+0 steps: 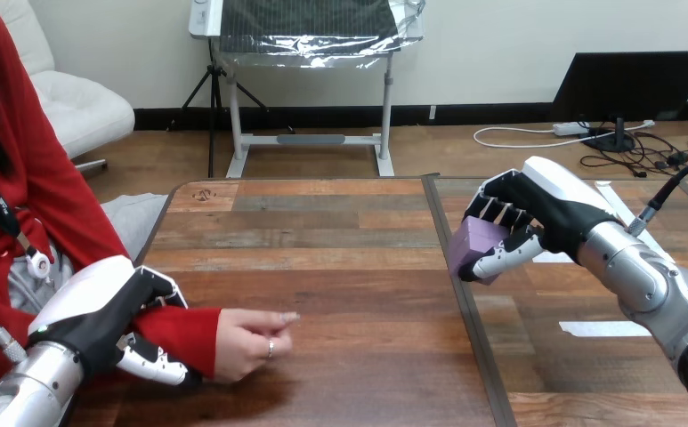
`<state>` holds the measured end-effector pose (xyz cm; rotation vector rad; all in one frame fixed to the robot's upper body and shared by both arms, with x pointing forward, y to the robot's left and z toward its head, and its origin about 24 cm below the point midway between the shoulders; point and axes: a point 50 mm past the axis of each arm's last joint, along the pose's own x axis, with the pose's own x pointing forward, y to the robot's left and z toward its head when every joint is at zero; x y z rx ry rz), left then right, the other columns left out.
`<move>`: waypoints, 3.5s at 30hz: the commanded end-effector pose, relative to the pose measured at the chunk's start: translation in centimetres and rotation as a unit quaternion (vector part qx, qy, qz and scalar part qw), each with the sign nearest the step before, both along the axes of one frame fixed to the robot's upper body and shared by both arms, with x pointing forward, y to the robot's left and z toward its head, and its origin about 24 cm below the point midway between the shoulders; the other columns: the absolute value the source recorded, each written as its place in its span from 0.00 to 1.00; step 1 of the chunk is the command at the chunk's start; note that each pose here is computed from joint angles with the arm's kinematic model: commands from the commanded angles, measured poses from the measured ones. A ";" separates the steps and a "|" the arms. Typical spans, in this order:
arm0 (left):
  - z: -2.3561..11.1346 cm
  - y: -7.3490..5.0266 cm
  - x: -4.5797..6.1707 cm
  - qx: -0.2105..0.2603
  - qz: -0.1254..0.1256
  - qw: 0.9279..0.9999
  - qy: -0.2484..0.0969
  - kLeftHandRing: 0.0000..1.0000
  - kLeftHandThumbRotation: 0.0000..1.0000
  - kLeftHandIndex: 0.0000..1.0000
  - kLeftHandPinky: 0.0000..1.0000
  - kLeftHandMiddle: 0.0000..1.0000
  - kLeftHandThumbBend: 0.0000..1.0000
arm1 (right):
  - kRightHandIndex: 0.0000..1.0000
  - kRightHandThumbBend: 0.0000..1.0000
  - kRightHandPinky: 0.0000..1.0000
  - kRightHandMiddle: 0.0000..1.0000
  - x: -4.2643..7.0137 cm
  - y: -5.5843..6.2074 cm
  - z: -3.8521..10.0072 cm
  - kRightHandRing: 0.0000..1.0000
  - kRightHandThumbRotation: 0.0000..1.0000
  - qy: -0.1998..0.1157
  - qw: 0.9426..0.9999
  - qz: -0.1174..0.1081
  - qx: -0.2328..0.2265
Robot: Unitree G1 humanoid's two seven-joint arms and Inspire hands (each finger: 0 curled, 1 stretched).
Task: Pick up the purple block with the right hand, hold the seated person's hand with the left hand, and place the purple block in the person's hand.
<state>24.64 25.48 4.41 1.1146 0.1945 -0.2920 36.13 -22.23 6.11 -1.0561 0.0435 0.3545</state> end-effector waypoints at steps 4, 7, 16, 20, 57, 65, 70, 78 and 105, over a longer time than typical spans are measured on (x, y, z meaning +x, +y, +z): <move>6.5 -2.4 2.0 -0.040 -0.043 0.987 -0.147 0.33 0.00 0.41 0.28 0.39 0.80 | 0.49 0.71 0.43 0.48 1.0 2.2 2.8 0.44 0.00 -0.066 0.996 0.037 0.050; 7.1 -2.6 2.0 -0.040 -0.047 0.985 -0.159 0.33 0.00 0.40 0.28 0.39 0.80 | 0.49 0.71 0.43 0.48 1.0 2.4 2.9 0.44 0.00 -0.068 0.995 0.041 0.052; 8.8 -3.4 2.2 -0.051 -0.065 0.976 -0.202 0.33 0.00 0.40 0.27 0.39 0.81 | 0.48 0.70 0.41 0.46 1.0 3.3 3.2 0.42 0.00 -0.077 0.994 0.058 0.060; 9.6 -3.7 2.3 -0.057 -0.070 0.972 -0.219 0.33 0.00 0.40 0.27 0.39 0.81 | 0.48 0.70 0.40 0.46 0.8 3.8 3.4 0.41 0.00 -0.087 0.992 0.071 0.064; 11.6 -5.7 3.5 -0.087 -0.087 0.961 -0.247 0.33 0.00 0.41 0.28 0.39 0.79 | 0.48 0.67 0.37 0.46 -0.6 7.7 5.2 0.40 0.00 -0.121 0.974 0.157 0.108; 11.4 -6.0 3.7 -0.097 -0.088 0.961 -0.244 0.33 0.00 0.41 0.27 0.39 0.80 | 0.49 0.65 0.37 0.46 -1.2 8.5 5.7 0.40 0.00 -0.130 0.967 0.182 0.121; 11.4 -6.1 3.8 -0.100 -0.089 0.960 -0.245 0.33 0.00 0.41 0.27 0.39 0.81 | 0.49 0.65 0.37 0.45 -1.4 8.9 5.9 0.40 0.00 -0.133 0.964 0.193 0.126; 11.5 -6.3 3.9 -0.100 -0.087 0.959 -0.250 0.34 0.00 0.41 0.28 0.39 0.80 | 0.48 0.65 0.36 0.45 -1.8 9.5 6.2 0.39 0.00 -0.138 0.960 0.205 0.129; 11.8 -7.2 4.3 -0.110 -0.096 0.954 -0.260 0.36 0.00 0.41 0.30 0.40 0.80 | 0.48 0.65 0.35 0.44 -3.1 11.2 6.8 0.38 0.00 -0.142 0.953 0.227 0.146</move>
